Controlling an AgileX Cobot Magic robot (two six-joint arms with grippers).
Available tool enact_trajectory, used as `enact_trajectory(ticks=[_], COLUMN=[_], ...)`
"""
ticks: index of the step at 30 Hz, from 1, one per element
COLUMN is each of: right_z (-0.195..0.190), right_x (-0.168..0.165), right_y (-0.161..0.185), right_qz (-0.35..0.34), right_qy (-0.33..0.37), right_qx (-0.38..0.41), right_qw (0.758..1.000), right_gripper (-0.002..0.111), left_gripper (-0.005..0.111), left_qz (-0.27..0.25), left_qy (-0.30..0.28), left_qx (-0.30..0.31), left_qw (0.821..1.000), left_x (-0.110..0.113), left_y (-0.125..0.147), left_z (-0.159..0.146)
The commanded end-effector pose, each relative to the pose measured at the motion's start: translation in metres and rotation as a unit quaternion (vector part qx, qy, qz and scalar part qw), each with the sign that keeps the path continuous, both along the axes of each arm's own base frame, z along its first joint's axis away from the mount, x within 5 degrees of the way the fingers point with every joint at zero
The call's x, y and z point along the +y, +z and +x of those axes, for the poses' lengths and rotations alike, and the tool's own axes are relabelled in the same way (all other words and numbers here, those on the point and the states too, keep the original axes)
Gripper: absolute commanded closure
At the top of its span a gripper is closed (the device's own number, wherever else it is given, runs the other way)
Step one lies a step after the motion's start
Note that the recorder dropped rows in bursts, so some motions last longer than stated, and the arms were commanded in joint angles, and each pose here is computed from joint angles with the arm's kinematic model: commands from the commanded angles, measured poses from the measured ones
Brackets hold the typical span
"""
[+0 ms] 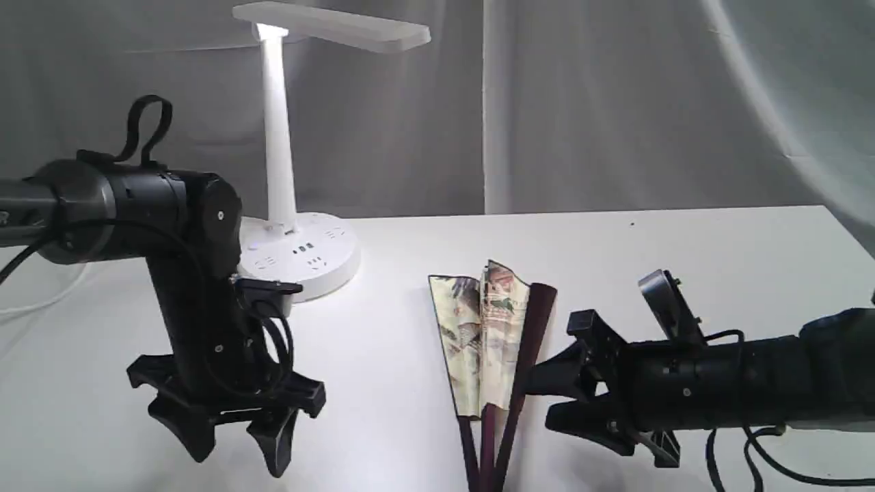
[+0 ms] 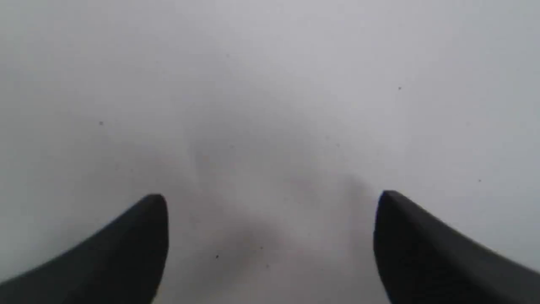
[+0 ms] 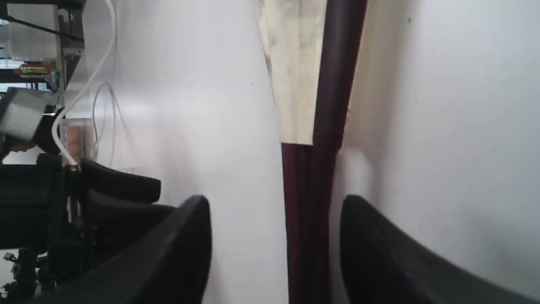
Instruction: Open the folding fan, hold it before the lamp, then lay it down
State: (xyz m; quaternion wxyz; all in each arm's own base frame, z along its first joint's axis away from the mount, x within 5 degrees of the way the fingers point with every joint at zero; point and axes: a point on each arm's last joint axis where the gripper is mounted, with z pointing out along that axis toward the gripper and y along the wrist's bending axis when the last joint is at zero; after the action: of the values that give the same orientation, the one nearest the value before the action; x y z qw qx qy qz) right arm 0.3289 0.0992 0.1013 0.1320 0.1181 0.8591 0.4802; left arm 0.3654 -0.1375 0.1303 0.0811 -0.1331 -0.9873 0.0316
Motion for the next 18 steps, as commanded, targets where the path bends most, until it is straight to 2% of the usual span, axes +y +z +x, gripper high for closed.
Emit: enact_trajectory(ticks=[1, 7, 18], right_z=[0.006, 0.006, -0.002], right_x=[0.005, 0.012, 0.028], right_y=[-0.004, -0.014, -0.036], right_qz=[-0.004, -0.014, -0.043], right_qy=[-0.002, 0.006, 0.020], right_qx=[-0.001, 0.010, 0.040], right_qw=[1.000, 1.000, 0.998], right_gripper=[0.060, 0.060, 0.060], left_gripper=[0.040, 0.040, 0.040], left_qz=[-0.007, -0.017, -0.026], left_qy=[0.007, 0.012, 0.016], left_qx=[-0.013, -0.031, -0.028], left_qw=[1.000, 0.999, 0.999], left_x=[0.000, -0.002, -0.004], left_y=[0.003, 0.003, 0.003], left_z=[0.000, 0.004, 0.003])
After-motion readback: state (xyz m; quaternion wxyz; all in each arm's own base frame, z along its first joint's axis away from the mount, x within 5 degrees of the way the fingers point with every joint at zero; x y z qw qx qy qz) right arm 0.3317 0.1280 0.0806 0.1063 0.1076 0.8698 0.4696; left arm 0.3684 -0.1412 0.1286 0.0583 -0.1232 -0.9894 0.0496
